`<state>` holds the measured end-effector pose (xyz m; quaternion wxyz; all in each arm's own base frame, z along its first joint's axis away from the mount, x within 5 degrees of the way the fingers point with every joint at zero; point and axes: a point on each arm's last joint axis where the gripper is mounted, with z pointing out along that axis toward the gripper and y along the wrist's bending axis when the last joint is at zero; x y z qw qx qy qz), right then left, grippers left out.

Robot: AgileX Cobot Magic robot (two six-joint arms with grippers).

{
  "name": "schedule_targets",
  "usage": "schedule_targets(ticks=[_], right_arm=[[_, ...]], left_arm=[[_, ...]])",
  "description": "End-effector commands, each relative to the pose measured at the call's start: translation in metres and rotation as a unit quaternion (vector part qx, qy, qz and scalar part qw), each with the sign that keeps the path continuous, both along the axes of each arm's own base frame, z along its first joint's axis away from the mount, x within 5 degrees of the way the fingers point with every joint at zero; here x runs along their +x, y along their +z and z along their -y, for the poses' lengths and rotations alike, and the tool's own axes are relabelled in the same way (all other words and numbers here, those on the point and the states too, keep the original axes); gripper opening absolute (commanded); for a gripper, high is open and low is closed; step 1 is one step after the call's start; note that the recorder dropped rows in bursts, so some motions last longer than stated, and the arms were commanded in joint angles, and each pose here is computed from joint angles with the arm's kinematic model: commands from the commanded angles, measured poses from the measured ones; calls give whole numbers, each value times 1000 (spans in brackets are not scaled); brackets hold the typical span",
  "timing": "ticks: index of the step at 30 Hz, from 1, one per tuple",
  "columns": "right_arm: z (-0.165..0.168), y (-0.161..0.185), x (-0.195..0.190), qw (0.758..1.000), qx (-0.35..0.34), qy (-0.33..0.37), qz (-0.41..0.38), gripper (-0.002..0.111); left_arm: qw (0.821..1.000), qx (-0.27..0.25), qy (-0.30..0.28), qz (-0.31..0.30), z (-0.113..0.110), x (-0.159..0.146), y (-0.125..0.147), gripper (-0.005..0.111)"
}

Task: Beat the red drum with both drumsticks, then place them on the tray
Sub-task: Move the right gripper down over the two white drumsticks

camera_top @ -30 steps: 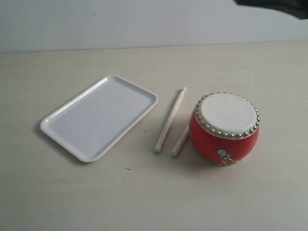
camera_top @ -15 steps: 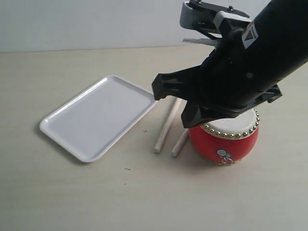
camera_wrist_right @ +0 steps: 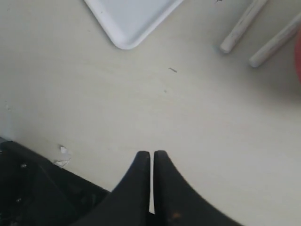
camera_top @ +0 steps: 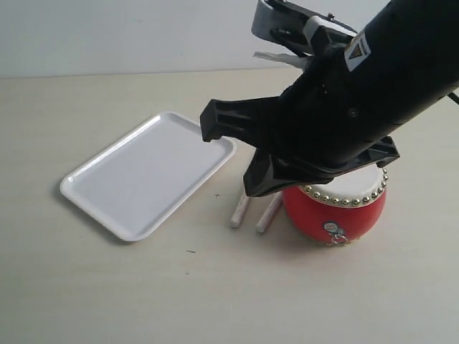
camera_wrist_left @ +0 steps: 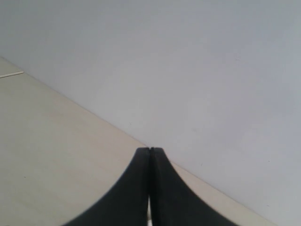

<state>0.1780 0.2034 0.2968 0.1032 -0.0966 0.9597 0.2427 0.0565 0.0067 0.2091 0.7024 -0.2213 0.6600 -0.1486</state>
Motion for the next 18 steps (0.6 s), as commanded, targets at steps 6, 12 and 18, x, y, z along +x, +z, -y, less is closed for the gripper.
schedule_targets(ticks=[6, 12, 18], right_arm=[[-41, -25, 4, 997, 41, -52, -34, 4], [-76, -61, 18, 989, -108, -96, -19, 4], [-77, -75, 36, 952, -229, -201, 28, 4]], left_arm=[[1000, 1, -2, 3, 0, 0, 0, 0], [1000, 1, -2, 3, 0, 0, 0, 0], [1000, 1, -2, 3, 0, 0, 0, 0]])
